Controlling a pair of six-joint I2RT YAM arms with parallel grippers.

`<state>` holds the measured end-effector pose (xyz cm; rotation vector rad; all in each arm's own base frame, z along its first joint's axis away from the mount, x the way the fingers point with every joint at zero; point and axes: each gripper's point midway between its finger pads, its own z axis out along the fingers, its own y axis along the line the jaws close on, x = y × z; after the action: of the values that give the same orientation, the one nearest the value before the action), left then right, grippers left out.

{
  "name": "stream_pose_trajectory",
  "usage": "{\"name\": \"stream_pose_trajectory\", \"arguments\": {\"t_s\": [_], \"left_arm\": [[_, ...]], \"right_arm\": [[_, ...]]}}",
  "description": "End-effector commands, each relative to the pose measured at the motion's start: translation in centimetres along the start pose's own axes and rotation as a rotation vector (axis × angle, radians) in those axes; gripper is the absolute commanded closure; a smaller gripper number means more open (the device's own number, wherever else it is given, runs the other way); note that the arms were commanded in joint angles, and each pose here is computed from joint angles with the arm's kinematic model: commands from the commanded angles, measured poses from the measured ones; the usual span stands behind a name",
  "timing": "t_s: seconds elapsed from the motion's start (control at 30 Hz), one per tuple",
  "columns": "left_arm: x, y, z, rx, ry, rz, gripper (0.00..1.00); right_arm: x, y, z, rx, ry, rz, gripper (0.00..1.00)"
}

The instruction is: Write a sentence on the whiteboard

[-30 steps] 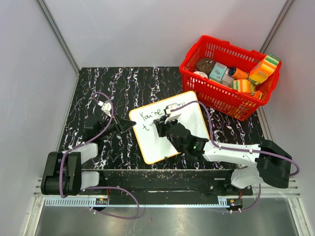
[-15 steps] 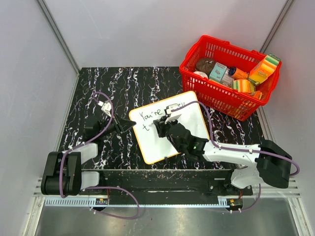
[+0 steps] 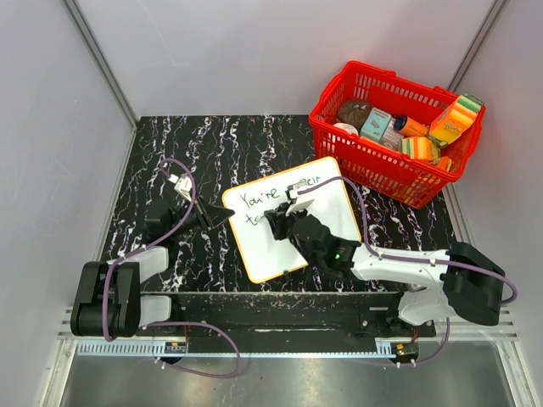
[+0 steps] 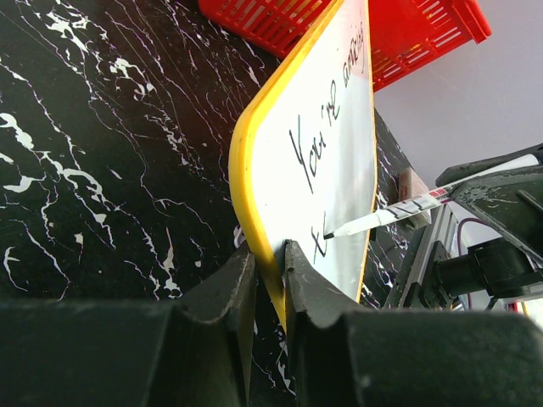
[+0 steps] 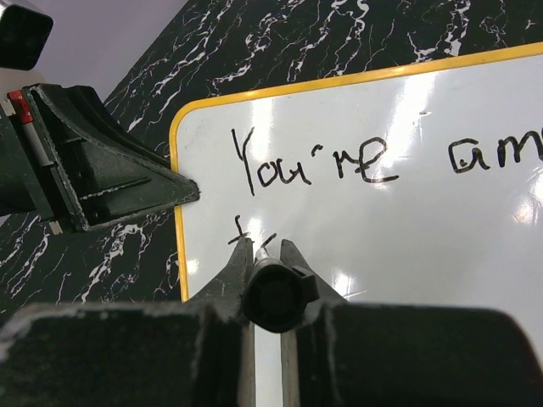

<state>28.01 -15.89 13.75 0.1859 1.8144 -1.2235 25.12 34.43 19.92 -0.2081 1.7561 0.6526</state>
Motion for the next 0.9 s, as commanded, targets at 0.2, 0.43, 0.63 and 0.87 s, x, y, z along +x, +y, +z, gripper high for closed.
{"name": "stream_pose_trajectory", "arguments": {"t_s": [0.2,0.43,0.63,0.87], "left_arm": [[-0.2,0.6,0.2,-0.008,-0.007,0.077,1.0],[-0.2,0.5,0.2,-0.006,-0.005,0.079,1.0],[-0.1,0.6,0.2,-0.008,-0.005,0.076,1.0],[-0.1,0.5,0.2,-0.007,-0.006,0.077,1.0]], "right_arm": [[1.5,-1.5,-0.9,0.03,0.041,-0.013,1.0],[1.4,-2.1,-0.9,0.056,0.033,-0.014,1.0],[0.7,-2.5,-0.7,0.093,0.013,-0.017,1.0],[-0.2,-2.7,-0.3,0.119,-0.014,-0.013,1.0]]}}
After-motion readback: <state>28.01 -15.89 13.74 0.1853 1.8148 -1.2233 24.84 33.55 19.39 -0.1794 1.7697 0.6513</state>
